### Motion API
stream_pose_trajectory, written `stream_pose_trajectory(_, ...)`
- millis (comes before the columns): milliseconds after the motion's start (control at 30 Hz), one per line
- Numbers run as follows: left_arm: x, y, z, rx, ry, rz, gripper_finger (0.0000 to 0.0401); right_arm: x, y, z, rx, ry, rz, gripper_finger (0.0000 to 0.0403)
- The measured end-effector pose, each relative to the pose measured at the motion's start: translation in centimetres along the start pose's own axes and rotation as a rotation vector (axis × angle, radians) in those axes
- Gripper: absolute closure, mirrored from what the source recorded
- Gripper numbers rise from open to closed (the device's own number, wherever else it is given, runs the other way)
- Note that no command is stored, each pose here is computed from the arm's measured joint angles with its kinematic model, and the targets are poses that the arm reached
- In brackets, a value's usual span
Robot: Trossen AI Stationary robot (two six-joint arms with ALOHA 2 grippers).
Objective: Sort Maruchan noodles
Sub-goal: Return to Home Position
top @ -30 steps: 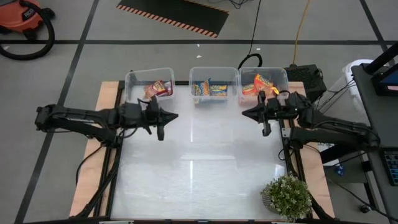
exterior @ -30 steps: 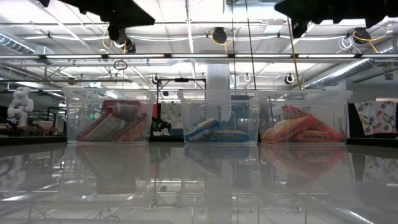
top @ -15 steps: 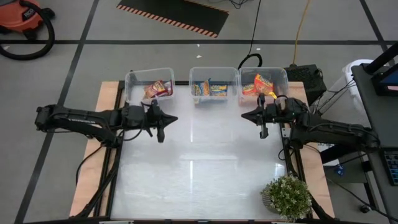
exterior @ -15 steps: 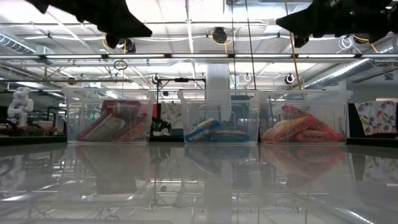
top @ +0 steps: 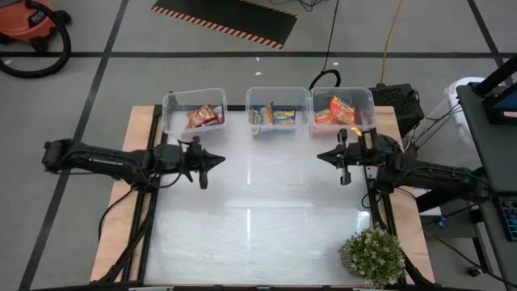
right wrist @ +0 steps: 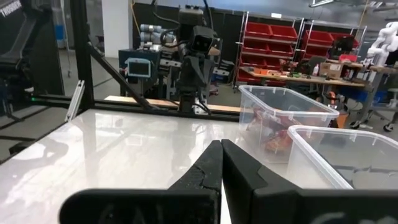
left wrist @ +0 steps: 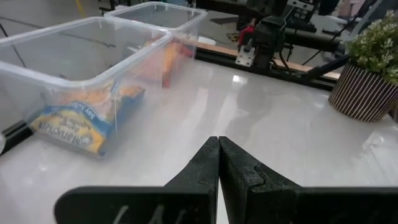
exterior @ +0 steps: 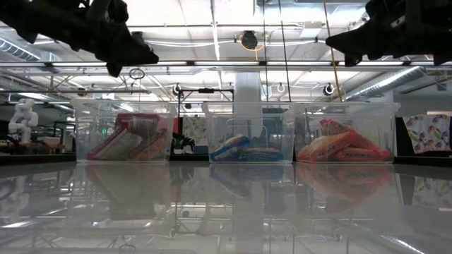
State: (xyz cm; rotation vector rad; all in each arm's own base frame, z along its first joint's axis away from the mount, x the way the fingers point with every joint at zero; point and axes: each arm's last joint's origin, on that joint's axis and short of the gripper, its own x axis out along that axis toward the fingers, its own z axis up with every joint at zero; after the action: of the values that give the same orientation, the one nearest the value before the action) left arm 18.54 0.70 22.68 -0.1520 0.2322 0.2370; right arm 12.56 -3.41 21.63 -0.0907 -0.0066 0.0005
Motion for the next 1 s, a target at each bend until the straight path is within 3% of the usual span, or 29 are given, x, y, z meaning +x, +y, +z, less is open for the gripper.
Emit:
stream_pose_trajectory(433, -1.4, 1.3, -0.5, 0.036, 0.071, 0.059, 0.0391, -1.2, 0.3, -1.4, -0.047, -0.036, -0.067, 0.0403)
stream_pose_trajectory(700, -1.2, 2.0, -3.1, 0.017, 0.108, 0.024, 0.0391, -1.6, 0.5, -2.8, -0.050, -0.023, -0.089, 0.0403)
stream_pose_trajectory(1000, -1.1, 2.2, -4.8, -0.023, 0.080, 0.013, 0.0391, -1.9, 0.6, -2.5, -0.063, -0.061, -0.096, 0.0403)
